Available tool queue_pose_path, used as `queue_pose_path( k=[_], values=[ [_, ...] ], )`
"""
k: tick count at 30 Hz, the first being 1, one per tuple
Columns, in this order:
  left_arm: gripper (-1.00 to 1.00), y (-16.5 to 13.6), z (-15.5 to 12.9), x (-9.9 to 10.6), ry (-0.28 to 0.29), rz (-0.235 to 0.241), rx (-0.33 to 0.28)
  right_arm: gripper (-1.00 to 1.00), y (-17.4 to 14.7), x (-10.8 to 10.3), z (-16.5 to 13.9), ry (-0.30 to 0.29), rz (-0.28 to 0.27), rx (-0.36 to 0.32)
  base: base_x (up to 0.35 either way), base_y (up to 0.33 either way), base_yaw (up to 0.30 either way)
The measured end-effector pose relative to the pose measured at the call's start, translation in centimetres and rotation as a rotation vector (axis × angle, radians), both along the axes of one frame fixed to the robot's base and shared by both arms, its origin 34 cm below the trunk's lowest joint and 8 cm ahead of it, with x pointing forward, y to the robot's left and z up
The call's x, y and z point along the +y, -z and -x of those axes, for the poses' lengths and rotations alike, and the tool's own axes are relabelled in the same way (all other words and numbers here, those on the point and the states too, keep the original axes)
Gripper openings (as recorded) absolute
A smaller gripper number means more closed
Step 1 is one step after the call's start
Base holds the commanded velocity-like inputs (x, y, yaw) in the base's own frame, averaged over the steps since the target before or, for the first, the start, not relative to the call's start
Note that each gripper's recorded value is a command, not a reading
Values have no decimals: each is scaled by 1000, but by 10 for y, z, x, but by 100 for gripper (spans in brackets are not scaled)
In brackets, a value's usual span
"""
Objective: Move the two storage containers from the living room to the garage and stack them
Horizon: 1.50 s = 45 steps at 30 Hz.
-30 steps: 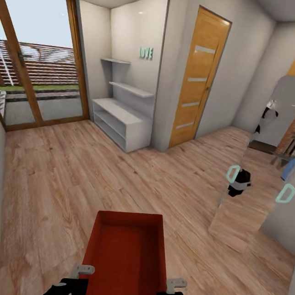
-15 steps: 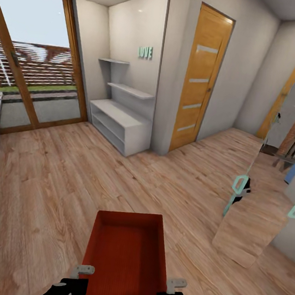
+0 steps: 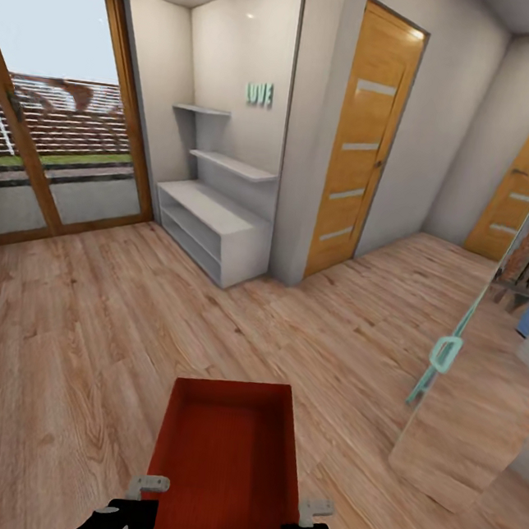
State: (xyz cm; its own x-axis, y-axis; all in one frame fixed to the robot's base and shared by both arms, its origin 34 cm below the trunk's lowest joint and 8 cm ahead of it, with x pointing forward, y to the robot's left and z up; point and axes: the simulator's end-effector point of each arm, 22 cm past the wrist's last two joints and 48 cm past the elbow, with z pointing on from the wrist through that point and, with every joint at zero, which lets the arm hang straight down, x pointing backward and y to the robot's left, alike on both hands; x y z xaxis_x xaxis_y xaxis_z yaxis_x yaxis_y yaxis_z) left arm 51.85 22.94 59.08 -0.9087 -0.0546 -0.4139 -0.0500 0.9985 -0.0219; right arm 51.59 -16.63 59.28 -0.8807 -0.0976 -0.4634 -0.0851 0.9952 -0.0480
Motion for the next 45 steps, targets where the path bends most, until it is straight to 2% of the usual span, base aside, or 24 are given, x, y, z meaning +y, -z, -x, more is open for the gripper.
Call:
queue_pose_path(
  k=[45],
  values=[
    [-100, 0, 0, 0, 0, 0, 0, -100, 0, 0, 0, 0, 0, 0, 325, 0, 0]
  ],
)
